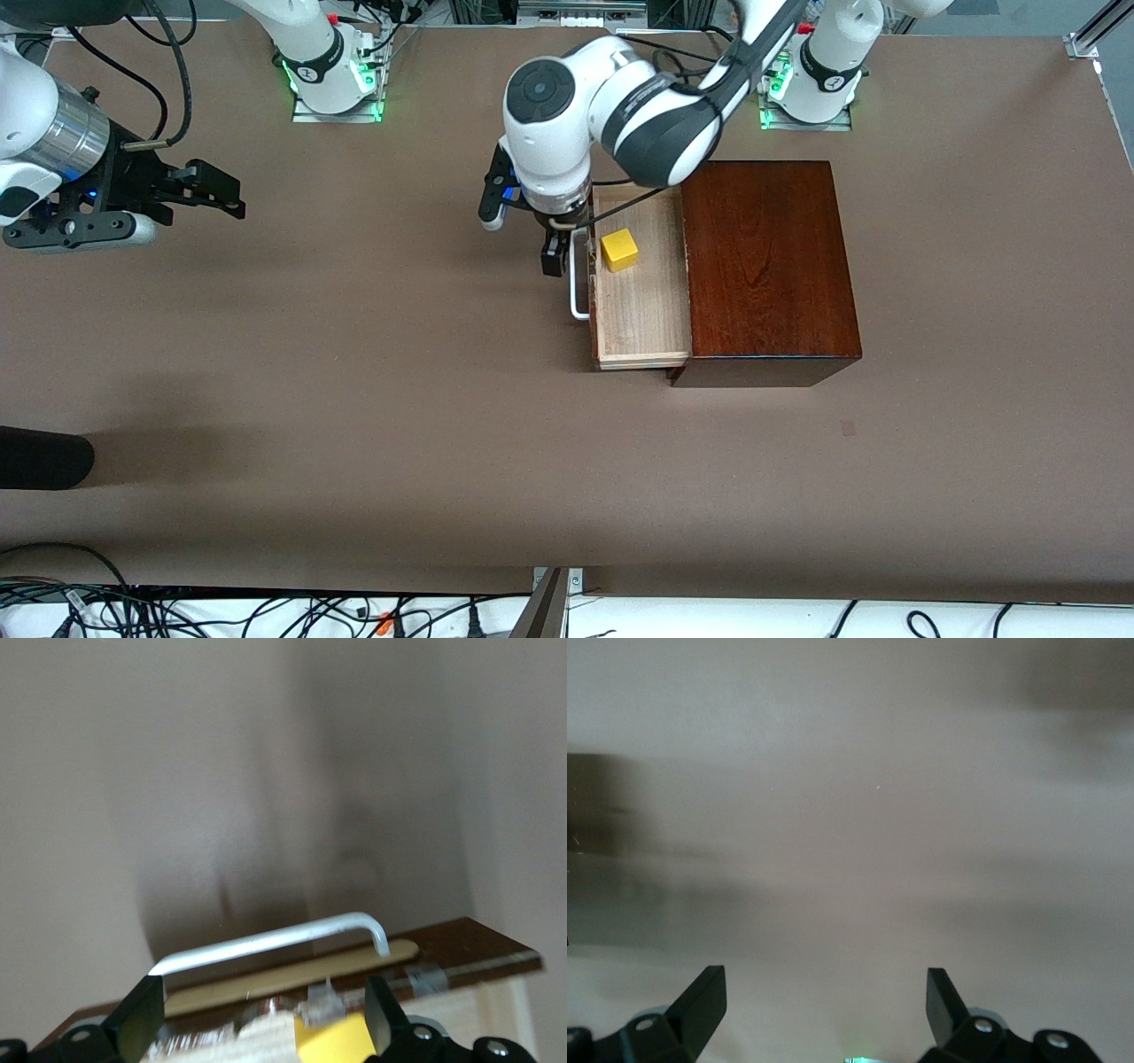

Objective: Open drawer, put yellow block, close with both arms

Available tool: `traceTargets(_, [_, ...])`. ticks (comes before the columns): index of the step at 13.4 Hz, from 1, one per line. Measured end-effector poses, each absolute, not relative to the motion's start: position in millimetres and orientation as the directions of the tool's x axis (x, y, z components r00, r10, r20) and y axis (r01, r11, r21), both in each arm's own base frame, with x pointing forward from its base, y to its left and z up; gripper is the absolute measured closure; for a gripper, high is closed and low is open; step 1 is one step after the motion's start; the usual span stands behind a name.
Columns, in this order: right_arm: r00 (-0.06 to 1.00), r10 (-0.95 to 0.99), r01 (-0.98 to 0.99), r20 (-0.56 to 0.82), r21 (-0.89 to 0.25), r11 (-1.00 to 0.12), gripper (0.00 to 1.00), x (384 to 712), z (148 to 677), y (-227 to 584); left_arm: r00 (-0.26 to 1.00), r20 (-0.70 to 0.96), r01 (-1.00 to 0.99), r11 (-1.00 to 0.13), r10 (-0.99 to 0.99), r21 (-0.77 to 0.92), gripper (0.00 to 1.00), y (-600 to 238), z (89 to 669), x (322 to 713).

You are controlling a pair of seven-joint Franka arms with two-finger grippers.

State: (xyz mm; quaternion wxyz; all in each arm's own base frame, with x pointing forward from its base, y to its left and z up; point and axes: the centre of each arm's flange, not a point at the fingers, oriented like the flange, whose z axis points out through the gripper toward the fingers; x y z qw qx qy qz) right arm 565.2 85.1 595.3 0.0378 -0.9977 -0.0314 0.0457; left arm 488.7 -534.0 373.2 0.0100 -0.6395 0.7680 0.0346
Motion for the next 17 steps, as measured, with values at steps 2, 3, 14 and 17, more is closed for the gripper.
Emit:
traceTargets(2, [0.994,0.059,0.052,-0.095,-0.075,-0.996,0.00,569.2,589.1,82.7,-0.180,-0.096,-0.983,0.177,-0.979,0.044,0.00,-539.4,340.7,487.1])
traceTargets(3, [0.994,0.055,0.049,-0.096,-0.071,-0.996,0.00,571.6,586.7,81.1,-0.184,-0.117,-0.983,0.181,-0.976,0.040,0.00,-541.1,331.4,485.5])
traceTargets(14, [0.995,0.062,0.066,-0.082,0.053,-0.996,0.00,573.8,591.5,74.3,-0.183,-0.228,-0.983,0.177,-0.956,0.050,0.00,-533.2,304.8,477.4])
traceTargets(17, [0.995,0.065,0.069,-0.080,0.052,-0.996,0.00,573.9,591.9,76.0,-0.157,-0.281,-0.987,0.137,-0.947,0.089,0.00,-512.3,311.4,485.5])
